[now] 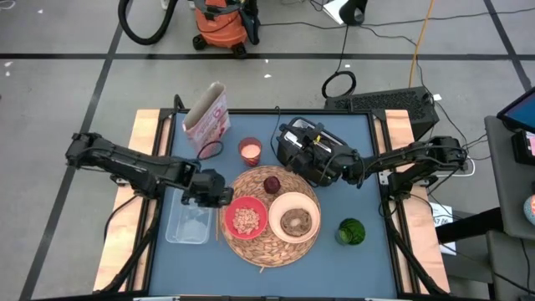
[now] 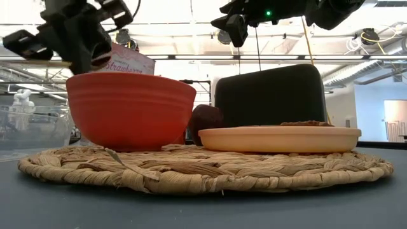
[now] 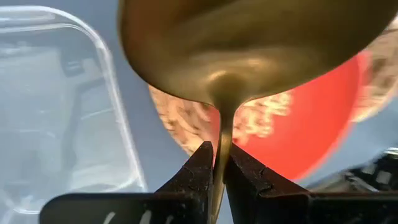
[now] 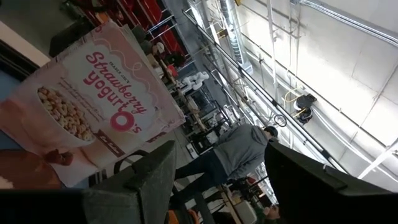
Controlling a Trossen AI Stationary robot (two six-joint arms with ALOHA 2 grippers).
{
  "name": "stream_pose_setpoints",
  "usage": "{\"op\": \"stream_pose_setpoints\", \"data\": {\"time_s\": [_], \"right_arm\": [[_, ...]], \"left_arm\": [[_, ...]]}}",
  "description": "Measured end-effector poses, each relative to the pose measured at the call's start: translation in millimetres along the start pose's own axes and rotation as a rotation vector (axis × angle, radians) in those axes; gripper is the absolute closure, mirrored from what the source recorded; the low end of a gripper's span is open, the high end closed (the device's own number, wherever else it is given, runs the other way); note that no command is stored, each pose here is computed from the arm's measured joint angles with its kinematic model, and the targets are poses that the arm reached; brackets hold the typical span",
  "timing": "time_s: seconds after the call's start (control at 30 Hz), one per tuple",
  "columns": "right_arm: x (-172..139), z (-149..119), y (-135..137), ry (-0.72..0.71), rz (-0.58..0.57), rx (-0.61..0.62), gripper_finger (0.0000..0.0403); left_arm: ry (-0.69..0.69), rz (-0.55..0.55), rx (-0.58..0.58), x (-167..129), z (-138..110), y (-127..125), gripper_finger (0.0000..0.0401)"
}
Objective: Arrange a breakfast setting
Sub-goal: Put the gold spoon from the green cup to the left side of the placemat
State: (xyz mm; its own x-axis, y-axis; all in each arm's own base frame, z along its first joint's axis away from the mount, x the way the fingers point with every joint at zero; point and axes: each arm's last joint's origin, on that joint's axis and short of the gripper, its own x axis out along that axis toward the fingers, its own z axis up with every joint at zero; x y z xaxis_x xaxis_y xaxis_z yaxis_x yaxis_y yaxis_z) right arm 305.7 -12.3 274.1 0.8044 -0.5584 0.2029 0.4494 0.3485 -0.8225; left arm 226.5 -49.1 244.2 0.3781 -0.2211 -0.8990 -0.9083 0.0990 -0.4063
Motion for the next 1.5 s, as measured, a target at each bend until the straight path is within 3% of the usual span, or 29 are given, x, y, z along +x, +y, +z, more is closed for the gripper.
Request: {"op": "stream_pose_setpoints", "data": {"time_s": [0.2,0.93,1.23,1.5], "right_arm": [[0,0,0,0.000,0.000,-0.003,0.0167],[0,0,0,0.000,0.000,-0.003,0.0167],[0,0,0,0.000,0.000,-0.003,0.0167],[0,0,0,0.000,0.000,-0.004,0.0167]], "left_arm": [[-0.007,0.084,0.002,12,7,1,0.0371],[-0.010,0.206,-0.009,40,18,0,0.0371],[-0.019,0.356,-0.026,36,18,14,0.0371],[-0.012,0.425,-0.039,34,18,20,0.0371]]}}
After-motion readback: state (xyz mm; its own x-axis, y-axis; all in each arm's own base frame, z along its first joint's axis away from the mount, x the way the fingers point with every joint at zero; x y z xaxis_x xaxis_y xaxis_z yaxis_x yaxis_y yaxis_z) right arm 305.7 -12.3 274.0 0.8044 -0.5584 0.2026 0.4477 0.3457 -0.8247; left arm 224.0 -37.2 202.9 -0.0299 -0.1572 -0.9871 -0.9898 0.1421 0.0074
